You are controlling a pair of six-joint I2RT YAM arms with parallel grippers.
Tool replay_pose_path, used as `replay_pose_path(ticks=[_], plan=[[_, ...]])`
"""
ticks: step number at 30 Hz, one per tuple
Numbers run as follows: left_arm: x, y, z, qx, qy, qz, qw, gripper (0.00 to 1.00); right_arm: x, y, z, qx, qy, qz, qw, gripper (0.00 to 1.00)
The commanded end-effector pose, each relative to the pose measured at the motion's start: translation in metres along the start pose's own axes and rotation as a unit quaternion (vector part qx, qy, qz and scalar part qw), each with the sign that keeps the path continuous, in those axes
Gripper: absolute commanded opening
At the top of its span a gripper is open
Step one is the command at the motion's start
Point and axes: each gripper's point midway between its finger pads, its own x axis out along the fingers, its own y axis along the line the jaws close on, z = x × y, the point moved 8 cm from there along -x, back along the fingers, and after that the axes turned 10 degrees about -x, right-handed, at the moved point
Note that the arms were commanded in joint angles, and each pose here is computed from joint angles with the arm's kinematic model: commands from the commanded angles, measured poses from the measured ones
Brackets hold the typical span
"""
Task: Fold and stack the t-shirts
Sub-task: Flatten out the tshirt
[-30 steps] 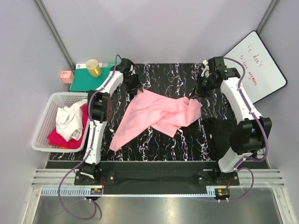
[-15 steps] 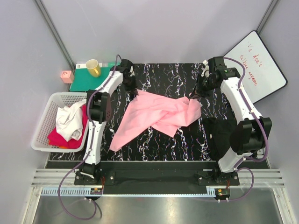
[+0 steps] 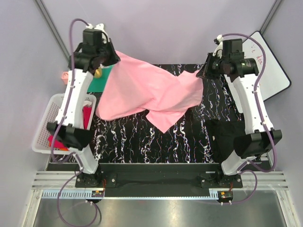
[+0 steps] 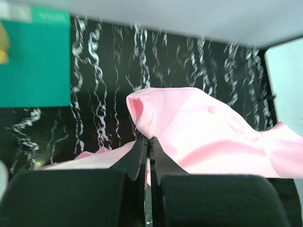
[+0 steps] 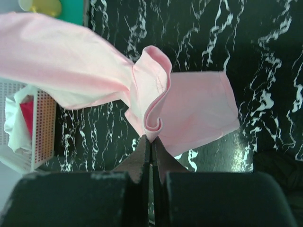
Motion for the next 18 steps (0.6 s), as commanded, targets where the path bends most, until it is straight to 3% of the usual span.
replay_pose_path(ticks=[1, 8, 14, 18], plan=[[-0.057, 0.000, 0.007, 0.005, -0.052, 0.013, 0.999, 0.00, -0.072, 0.024, 0.030, -0.040, -0.125, -0.005, 0.991, 0.00], [-0.166, 0.008, -0.003, -0.004, -0.149, 0.011, 0.989, 0.00, -0.149, 0.046, 0.025, -0.076, -0.200, -0.001, 0.977, 0.00], [-0.253, 0.013, -0.027, 0.000, -0.208, -0.045, 0.977, 0.00, -0.220, 0.071, 0.001, -0.119, -0.242, 0.033, 0.962, 0.00], [-0.311, 0.011, -0.033, 0.011, -0.266, -0.091, 0.960, 0.00, -0.274, 0.083, -0.012, -0.144, -0.309, 0.026, 0.940, 0.00]])
